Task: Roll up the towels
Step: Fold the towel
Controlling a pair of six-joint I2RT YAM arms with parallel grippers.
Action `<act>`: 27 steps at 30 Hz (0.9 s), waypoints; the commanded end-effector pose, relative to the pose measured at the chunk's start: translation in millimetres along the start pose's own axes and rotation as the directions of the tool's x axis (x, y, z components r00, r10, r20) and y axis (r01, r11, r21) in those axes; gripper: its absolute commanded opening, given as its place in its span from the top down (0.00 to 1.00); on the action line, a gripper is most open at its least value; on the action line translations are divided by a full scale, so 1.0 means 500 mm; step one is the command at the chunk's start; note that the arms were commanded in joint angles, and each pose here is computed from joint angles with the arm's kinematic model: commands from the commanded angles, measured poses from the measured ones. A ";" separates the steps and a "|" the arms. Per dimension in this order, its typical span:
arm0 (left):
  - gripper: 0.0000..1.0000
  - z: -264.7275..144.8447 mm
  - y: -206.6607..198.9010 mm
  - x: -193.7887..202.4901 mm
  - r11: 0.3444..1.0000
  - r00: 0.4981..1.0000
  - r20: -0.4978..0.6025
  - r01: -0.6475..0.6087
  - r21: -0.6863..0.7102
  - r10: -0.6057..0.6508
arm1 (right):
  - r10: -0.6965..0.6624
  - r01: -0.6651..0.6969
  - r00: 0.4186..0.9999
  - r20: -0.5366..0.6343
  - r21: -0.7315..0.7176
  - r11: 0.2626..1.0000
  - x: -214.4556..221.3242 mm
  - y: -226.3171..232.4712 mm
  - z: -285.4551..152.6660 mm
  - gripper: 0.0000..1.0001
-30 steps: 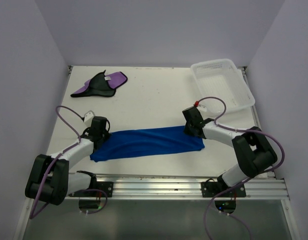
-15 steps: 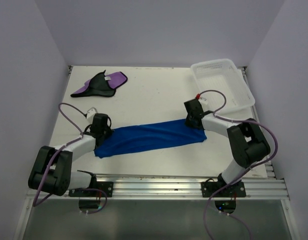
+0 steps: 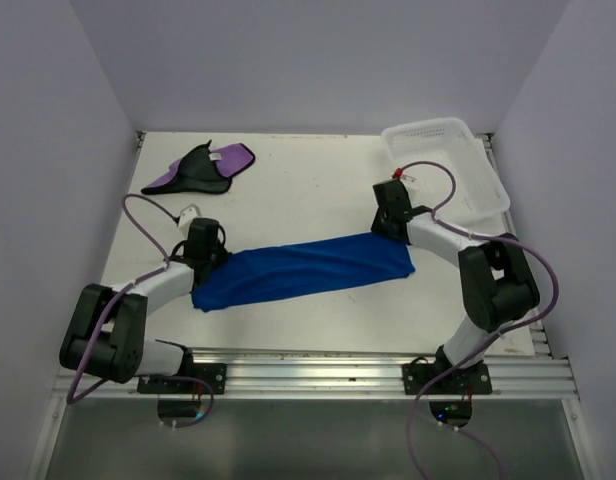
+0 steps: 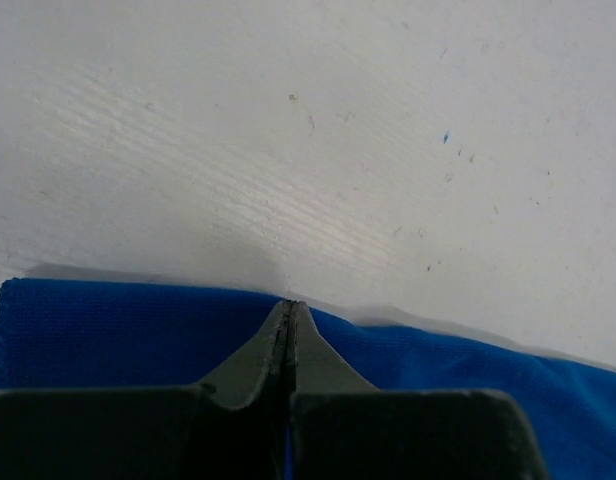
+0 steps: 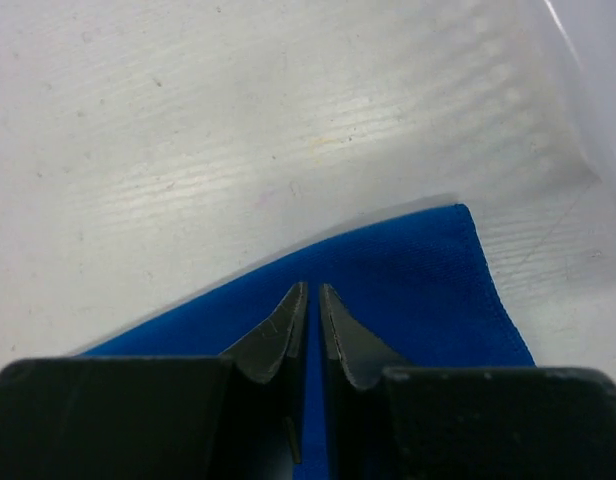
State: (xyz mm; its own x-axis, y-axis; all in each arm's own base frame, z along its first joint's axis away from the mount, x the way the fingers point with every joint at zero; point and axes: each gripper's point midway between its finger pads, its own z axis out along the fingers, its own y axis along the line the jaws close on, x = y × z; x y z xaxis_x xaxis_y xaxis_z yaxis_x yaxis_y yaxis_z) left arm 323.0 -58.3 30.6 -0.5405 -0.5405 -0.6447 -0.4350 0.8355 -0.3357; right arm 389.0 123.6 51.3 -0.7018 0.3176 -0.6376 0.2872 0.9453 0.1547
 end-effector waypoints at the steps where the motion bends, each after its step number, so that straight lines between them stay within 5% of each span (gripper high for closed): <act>1: 1.00 -0.010 -0.006 -0.024 1.000 0.999 0.048 -0.015 0.005 0.014 | 0.011 -0.004 0.997 0.072 -0.098 0.995 -0.058 0.033 -0.070 0.86; 9: 1.00 -0.007 0.034 0.005 0.999 0.999 0.030 -0.025 -0.048 0.027 | -0.082 0.090 0.996 0.040 -0.343 0.935 0.010 0.169 -0.166 0.75; 15: 1.00 -0.007 0.045 0.019 0.998 1.000 0.021 -0.012 -0.059 0.013 | -0.249 0.205 0.969 -0.004 -0.554 0.807 0.120 0.297 -0.237 0.76; 27: 1.00 -0.012 0.054 0.021 0.998 1.000 0.027 -0.007 -0.067 0.009 | -0.392 0.258 0.915 -0.093 -0.611 0.748 0.282 0.382 -0.230 0.72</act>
State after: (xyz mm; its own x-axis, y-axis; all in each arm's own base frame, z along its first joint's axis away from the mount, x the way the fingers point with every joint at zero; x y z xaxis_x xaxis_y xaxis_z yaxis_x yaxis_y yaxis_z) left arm 304.1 -47.0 17.6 -0.5436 -0.5345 -0.6471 -0.4676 0.8331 -0.2954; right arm 267.6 325.7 63.4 -0.8344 -0.0752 -0.5459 -0.3170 0.8758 0.3639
